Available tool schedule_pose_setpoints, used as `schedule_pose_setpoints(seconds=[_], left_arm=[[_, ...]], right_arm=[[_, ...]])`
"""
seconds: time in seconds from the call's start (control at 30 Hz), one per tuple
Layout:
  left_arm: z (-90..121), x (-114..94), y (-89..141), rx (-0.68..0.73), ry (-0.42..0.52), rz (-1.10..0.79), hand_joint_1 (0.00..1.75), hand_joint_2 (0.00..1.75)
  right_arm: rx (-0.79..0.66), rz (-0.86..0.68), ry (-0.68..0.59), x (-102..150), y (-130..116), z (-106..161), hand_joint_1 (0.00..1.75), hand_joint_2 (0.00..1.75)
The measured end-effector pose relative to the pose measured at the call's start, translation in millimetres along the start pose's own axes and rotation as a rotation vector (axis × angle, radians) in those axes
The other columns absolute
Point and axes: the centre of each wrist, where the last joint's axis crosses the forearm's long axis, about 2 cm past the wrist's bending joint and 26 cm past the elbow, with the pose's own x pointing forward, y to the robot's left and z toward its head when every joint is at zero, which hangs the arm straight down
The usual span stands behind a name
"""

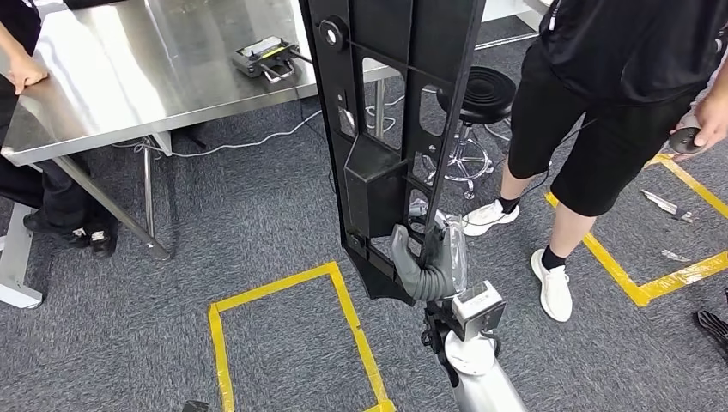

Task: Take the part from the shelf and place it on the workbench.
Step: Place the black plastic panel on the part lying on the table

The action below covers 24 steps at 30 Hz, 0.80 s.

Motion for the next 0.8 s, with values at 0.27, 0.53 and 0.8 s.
schedule_pose_setpoints(seconds=[0.27, 0.53, 0.8], left_arm=[[-0.5, 3.0, -4.5, -0.003, 0.005, 0.008, 0.00, 1.75], [-0.5, 3.4, -5.2, -0.001, 0.005, 0.012, 0.00, 1.75], [0.2, 2.1, -4.4, -0.001, 0.008, 0.009, 0.00, 1.75]], right_arm=[[0.008, 0.011, 0.004, -1.8, -3.1, 0.7, 1.75, 1.75], [0.014, 0.013, 0.005, -1.9, -1.4, -0.4, 1.75, 1.75], [0.012, 0.009, 0.005, -1.5, 0.2, -0.6, 1.75, 1.75]])
